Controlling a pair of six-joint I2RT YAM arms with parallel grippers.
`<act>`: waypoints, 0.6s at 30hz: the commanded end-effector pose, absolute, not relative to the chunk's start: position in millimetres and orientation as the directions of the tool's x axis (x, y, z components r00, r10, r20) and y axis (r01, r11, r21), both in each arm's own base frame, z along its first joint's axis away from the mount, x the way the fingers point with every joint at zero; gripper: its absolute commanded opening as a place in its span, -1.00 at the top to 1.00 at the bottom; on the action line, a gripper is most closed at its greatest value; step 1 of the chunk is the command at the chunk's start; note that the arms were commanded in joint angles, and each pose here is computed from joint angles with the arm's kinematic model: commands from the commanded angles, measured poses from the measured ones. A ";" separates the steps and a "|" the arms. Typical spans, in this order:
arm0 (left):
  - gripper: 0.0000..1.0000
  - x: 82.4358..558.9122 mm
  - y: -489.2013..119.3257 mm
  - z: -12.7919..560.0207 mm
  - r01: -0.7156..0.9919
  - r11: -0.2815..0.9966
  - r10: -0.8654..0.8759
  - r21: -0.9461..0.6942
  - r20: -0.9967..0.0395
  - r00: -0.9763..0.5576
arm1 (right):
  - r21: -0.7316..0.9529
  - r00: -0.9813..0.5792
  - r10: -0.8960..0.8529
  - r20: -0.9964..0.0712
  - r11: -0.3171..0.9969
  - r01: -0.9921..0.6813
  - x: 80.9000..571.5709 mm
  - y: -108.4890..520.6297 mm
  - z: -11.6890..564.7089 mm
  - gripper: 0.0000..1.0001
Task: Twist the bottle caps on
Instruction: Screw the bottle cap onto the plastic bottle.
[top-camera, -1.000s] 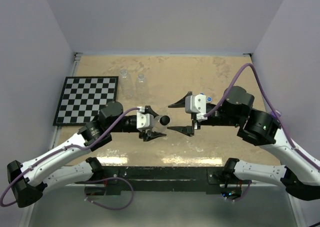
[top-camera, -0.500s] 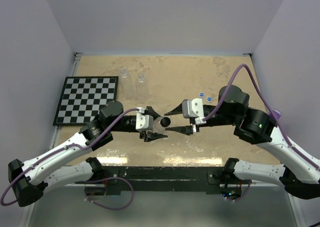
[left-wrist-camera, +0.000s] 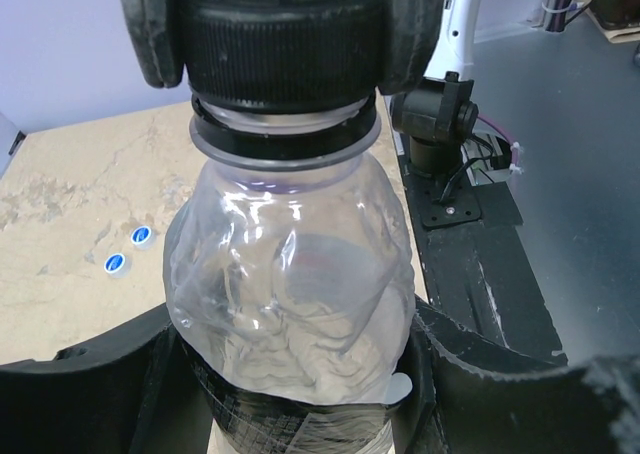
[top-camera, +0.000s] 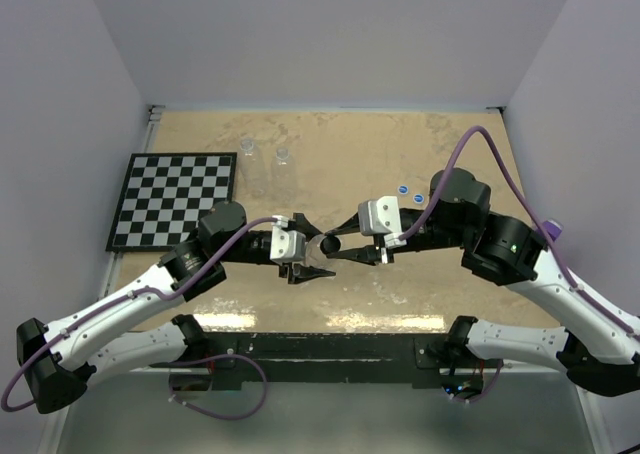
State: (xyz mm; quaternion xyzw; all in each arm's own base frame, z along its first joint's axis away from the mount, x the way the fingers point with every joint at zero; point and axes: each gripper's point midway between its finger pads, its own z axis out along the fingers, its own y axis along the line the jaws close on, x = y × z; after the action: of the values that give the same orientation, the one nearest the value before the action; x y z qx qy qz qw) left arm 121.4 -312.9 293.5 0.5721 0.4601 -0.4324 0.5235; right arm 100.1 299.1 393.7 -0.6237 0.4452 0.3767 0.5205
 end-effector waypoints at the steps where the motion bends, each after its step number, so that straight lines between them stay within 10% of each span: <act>1: 1.00 125.7 -313.5 330.1 0.964 0.015 -0.014 0.266 -0.964 0.266 | -0.339 0.342 -0.130 -0.931 -0.048 -0.940 102.4 302.2 403.2 1.00; 18: 1.00 157.6 -304.6 355.3 0.834 0.461 0.000 0.303 -0.940 0.341 | -0.240 0.218 -0.125 -0.968 0.206 -0.949 139.8 302.3 403.1 1.00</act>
State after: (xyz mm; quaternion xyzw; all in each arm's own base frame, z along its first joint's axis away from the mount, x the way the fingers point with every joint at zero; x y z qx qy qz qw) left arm 144.8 -310.3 312.3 0.4871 0.5139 -0.3237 0.6275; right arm 118.3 298.9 406.0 -0.5595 0.4805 0.3726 0.5632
